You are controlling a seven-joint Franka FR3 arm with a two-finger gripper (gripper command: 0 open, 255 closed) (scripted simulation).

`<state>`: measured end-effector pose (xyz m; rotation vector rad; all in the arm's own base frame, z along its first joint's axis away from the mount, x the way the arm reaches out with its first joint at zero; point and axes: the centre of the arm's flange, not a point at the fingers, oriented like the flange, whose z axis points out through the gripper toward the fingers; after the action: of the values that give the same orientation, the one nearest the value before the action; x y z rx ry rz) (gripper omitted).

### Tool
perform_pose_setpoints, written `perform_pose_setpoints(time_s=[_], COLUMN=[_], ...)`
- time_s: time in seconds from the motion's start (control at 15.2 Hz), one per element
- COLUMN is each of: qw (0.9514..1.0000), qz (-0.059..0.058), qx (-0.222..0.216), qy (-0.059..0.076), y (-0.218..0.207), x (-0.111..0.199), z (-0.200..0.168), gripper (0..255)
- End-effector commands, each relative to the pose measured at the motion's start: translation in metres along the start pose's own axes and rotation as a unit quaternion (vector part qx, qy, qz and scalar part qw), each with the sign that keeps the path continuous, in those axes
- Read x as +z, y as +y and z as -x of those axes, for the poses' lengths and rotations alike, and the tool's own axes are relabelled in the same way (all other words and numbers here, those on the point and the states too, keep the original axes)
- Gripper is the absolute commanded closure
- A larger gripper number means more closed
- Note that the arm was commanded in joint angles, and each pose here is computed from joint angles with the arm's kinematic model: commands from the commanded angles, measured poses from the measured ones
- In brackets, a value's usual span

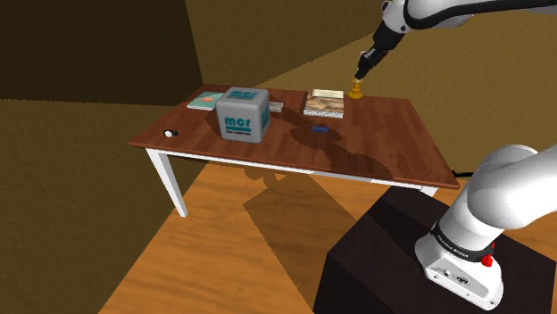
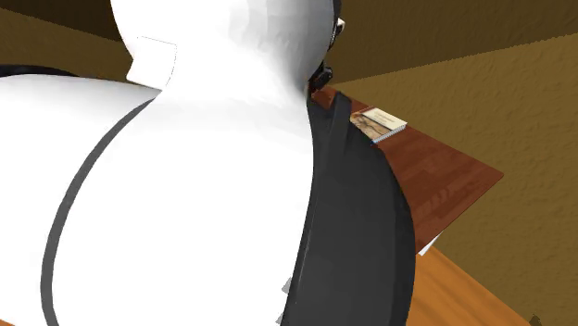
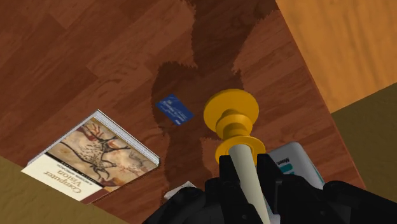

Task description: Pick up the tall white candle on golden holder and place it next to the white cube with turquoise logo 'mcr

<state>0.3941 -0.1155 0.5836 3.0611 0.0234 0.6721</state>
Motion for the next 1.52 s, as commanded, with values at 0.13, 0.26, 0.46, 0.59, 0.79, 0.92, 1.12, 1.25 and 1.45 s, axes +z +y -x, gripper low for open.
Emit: perform_pose_setpoints(time_s=[0.13, 0.26, 0.46, 0.59, 0.79, 0.92, 1.12, 1.25, 1.45], qw=[1.0000, 1.0000, 1.0000, 1.0000, 1.0000, 1.0000, 1.0000, 1.0000, 1.0000], qz=[0.000, 0.000, 0.000, 0.000, 0.000, 0.000, 0.000, 0.000, 0.000], qx=[0.000, 0.000, 0.000, 0.000, 0.000, 0.000, 0.000, 0.000, 0.000], qy=[0.000, 0.000, 0.000, 0.000, 0.000, 0.000, 0.000, 0.000, 0.000], y=[-0.019, -0.028, -0.042, -0.051, -0.064, -0.073, -0.085, -0.085, -0.085], x=[0.020, 0.030, 0.046, 0.056, 0.071, 0.082, 0.100, 0.109, 0.123], z=[-0.049, -0.071, -0.105, -0.128, -0.161, -0.184, -0.211, -0.206, -0.199], gripper=[255, 255, 255, 255, 255, 255, 255, 255, 255])
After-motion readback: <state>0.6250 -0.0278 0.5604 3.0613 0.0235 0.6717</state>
